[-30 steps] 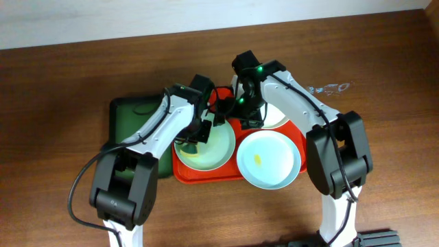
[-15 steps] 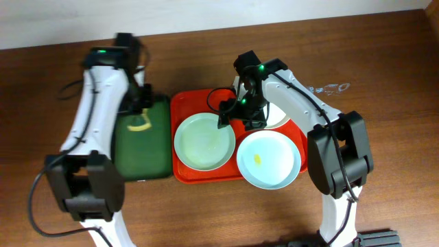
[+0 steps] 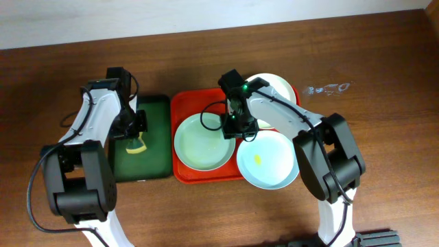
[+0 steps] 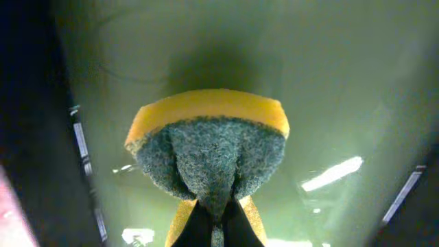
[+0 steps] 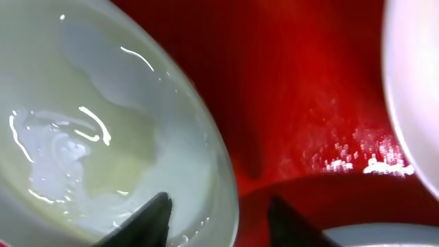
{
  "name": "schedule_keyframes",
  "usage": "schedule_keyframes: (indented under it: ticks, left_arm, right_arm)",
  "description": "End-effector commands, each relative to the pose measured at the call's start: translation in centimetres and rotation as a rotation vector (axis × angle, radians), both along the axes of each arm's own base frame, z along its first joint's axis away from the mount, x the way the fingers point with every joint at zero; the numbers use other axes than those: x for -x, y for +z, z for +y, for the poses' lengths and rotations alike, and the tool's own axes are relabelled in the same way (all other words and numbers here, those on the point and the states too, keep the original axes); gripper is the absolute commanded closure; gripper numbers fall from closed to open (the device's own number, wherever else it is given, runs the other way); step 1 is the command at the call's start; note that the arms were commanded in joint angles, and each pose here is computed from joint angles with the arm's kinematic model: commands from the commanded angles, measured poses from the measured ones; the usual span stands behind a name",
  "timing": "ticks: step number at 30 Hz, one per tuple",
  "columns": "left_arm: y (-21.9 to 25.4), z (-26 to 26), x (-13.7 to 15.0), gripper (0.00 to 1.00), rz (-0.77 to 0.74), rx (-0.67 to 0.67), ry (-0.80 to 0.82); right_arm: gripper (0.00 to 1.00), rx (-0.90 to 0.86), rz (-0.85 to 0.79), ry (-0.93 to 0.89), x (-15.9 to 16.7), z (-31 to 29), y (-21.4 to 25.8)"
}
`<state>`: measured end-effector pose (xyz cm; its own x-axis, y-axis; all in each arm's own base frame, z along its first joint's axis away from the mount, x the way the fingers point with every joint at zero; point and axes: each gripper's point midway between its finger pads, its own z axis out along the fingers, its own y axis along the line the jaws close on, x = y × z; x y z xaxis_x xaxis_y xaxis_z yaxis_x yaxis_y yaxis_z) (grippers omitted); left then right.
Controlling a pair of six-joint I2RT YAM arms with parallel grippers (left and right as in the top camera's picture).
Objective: Clean dirty plates on tray and stack at the side
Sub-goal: 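Return the sponge to the green tray with the left gripper, then lift the pale green plate with the right gripper and swing it right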
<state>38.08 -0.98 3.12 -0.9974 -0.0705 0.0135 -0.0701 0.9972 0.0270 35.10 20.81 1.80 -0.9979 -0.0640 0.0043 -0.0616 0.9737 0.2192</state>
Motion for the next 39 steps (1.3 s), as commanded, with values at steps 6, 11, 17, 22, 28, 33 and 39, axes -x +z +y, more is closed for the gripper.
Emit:
schedule_keyframes:
  ticks: [6,11,17,22,28,33,39]
  left_arm:
    - [0.7,-1.1,-0.1,0.69,-0.022,0.064,-0.033]
    - [4.1,-0.9,-1.2,0.4,-0.113,0.067,0.007]
    - [14.0,-0.8,-1.3,0.01,-0.375,0.077,0.008]
    - [21.2,-0.1,0.7,0.01,-0.57,0.049,0.012]
    - [21.5,0.4,1.4,0.01,-0.565,0.023,0.018]
    - [22.1,0.4,3.3,0.01,-0.543,0.023,0.019]
    - [21.7,0.5,6.2,0.01,-0.457,0.02,0.019]
  right_arm:
    - [0.96,0.007,-0.014,-0.025,0.0,0.1,-0.9]
    - [0.96,-0.01,-0.015,-0.05,-1.3,-0.2,1.9]
    - [0.96,-0.024,-0.045,-0.053,-2.8,0.2,5.6]
    - [0.96,-0.034,-0.065,-0.053,-3.2,0.4,11.8]
    - [0.96,-0.077,-0.148,-0.031,-4.5,2.3,13.9]
    - [0.96,-0.124,-0.262,-0.007,-5.5,7.6,13.9]
    - [0.96,-0.102,-0.389,0.033,-6.7,11.6,12.8]
